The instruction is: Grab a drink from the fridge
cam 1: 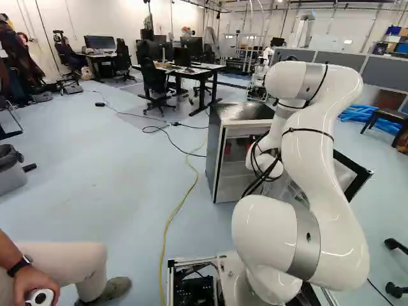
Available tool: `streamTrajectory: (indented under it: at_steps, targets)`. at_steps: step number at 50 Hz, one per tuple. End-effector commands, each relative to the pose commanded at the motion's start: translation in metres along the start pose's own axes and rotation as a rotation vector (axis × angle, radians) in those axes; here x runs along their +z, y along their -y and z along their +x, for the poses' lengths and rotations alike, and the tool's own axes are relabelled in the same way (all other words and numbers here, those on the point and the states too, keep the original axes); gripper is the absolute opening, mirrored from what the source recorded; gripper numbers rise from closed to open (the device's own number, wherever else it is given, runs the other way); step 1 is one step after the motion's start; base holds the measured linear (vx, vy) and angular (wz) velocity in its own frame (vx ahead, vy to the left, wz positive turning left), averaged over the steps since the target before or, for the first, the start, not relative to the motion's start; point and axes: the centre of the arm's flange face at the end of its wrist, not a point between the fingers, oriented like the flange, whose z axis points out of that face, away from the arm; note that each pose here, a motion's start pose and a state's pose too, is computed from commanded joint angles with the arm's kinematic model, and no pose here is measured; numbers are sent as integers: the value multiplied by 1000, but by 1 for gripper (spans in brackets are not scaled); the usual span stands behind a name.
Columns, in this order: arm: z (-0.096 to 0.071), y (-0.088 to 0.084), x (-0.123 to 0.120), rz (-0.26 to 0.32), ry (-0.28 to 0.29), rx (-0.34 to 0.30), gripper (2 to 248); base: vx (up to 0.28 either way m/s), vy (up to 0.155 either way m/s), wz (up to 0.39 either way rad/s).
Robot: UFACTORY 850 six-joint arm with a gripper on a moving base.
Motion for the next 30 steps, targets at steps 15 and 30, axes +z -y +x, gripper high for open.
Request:
streamTrajectory:
  at_steps: [15,30]
  targets:
    - [9,1,-40,-9,12,8,92,0,0,0]
    - [16,5,-79,-14,21,12,92,0,0,0]
